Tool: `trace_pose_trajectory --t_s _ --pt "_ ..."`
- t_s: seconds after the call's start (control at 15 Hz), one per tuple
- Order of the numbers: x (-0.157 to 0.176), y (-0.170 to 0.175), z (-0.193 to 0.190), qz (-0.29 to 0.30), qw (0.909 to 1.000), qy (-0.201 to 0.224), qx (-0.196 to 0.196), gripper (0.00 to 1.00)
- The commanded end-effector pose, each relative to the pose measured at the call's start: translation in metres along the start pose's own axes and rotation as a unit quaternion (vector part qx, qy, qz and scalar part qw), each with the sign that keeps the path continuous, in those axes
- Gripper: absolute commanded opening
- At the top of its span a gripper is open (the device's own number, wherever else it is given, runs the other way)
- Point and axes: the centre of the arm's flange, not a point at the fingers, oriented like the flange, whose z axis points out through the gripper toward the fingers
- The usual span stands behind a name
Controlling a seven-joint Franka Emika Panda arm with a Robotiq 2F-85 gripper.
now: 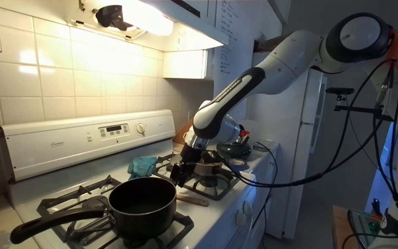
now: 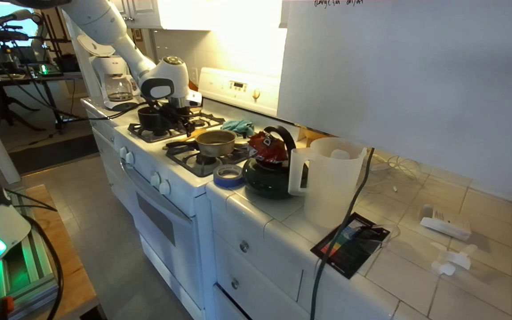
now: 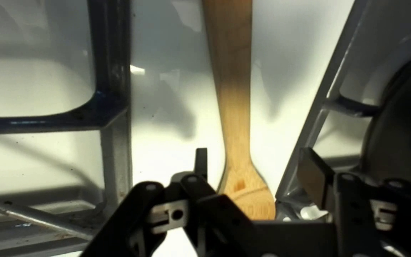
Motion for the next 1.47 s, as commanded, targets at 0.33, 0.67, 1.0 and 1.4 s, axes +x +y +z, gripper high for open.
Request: trace_pose_trajectory --t_s 0.33,0.67,1.0,1.4 --pt "0.018 0.050 -0.066 0.085 0.9821 0.167 0.013 1.00" --pt "0.038 0.087 -0.097 0.108 0.9572 0.264 -0.047 1.00" --pt "0.053 0.128 -0.095 0.074 0.9582 0.250 -0.118 1.00" --pt "0.076 0.175 -0.094 -0.023 0.9567 0.210 -0.200 1.00"
